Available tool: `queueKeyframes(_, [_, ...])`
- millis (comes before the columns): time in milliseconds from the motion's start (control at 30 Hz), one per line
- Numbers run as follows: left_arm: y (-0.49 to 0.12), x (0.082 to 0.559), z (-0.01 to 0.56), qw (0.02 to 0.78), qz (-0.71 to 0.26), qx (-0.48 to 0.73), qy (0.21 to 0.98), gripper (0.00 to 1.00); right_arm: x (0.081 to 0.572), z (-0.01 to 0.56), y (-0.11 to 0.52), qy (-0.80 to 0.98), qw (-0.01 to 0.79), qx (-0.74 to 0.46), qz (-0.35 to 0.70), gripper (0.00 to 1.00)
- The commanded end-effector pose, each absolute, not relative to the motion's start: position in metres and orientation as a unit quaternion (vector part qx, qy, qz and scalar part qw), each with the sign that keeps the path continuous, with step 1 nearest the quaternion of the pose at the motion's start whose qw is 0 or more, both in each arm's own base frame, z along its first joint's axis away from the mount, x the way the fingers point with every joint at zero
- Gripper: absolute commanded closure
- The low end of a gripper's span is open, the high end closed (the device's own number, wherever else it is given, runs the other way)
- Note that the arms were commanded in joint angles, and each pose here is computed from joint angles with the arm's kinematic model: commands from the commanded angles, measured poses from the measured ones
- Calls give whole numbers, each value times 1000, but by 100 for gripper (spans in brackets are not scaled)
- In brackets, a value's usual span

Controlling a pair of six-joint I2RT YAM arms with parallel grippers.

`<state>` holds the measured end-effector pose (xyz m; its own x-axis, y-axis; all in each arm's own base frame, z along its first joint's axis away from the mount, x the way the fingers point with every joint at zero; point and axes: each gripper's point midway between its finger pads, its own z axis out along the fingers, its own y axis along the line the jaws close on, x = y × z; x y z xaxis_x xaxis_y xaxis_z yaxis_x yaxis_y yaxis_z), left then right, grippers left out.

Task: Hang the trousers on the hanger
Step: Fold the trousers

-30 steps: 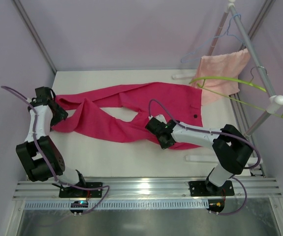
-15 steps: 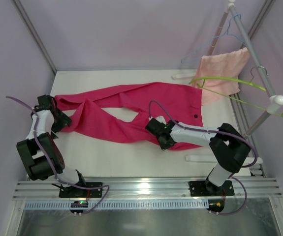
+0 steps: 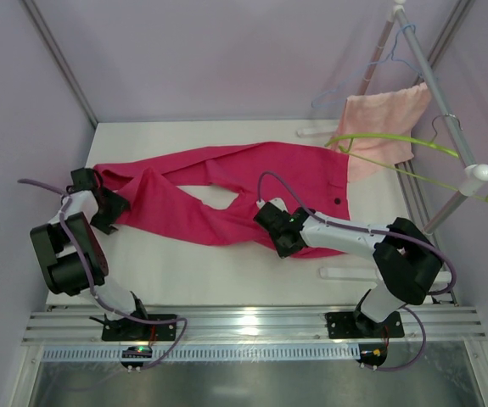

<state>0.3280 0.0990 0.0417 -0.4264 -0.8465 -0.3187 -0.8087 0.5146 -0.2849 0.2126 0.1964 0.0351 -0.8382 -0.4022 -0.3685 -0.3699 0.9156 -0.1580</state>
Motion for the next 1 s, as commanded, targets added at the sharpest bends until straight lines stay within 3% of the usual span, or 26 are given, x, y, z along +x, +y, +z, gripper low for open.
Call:
queueKeyframes(0, [108, 340, 49, 230, -41, -502, 833, 37, 215, 43, 203, 954, 218, -203, -20, 96])
queueKeyframes(33, [113, 337, 52, 235, -23, -507, 829, 56, 216, 43, 203, 954, 218, -203, -19, 96])
queueKeyframes(133, [123, 333, 69, 245, 5, -512, 823, 82, 216, 43, 202, 954, 217, -205, -23, 96])
queueKeyframes(300, [142, 328, 128, 283, 51, -509, 811, 100, 211, 49, 193, 954, 218, -203, -28, 96])
queueKeyframes(633, [190, 298, 243, 362, 198, -487, 770, 100, 179, 39, 189, 957, 187, -223, 1, 96])
queueKeyframes(833, [204, 288, 201, 272, 264, -456, 806, 100, 155, 37, 217, 952, 159, -256, 57, 91])
queueKeyframes(967, [211, 280, 178, 216, 302, -436, 820, 100, 149, 45, 225, 949, 165, -254, 84, 78])
